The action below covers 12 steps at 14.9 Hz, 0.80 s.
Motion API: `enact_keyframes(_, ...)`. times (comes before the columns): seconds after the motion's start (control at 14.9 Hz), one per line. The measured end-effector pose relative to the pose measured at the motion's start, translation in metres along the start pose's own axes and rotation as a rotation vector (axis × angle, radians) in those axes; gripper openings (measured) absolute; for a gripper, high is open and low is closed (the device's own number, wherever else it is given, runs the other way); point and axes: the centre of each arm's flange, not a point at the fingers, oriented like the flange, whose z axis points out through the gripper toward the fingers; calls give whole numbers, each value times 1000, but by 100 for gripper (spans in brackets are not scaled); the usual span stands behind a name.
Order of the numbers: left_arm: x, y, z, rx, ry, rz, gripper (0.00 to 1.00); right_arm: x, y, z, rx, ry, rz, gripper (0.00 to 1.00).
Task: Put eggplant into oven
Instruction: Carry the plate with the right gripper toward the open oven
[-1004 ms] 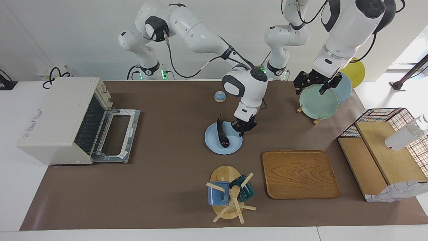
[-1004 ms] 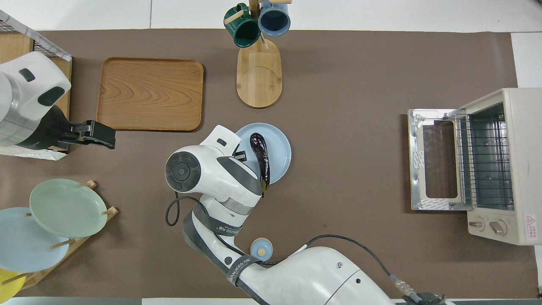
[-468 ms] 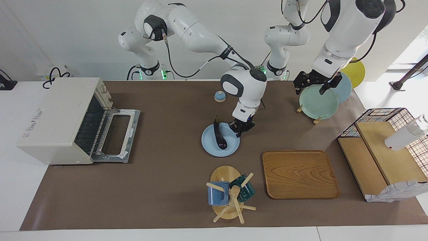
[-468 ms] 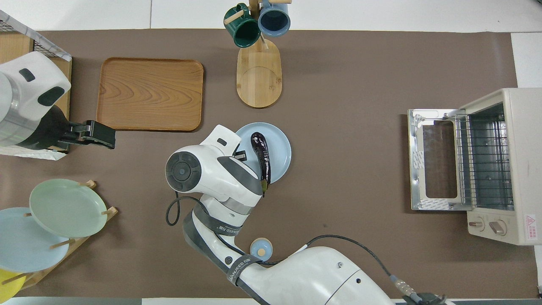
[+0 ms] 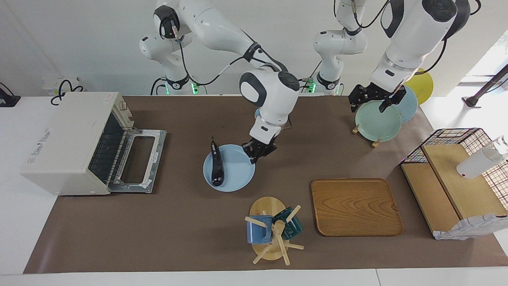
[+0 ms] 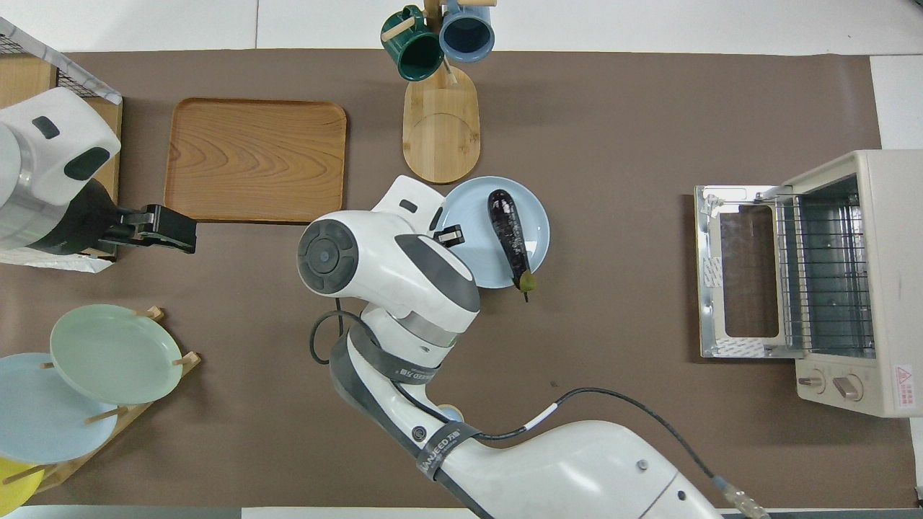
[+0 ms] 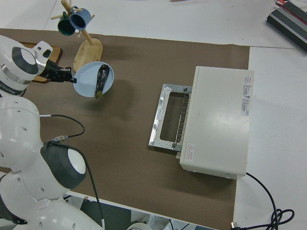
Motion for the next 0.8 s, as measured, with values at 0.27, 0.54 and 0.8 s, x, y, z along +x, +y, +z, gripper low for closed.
enact_keyframes(0.27,0,-1,0,0,0,-2,100,-26,111,16,-2,-57,-20,2)
enact_keyframes(0.54,1,-6,0,0,0,-10,100,-84,206,40,14,-97,-30,2)
enact_keyframes(0.8,2,-18,-1,-2,1,11,100,-122,251,61,20,-155,-19,2)
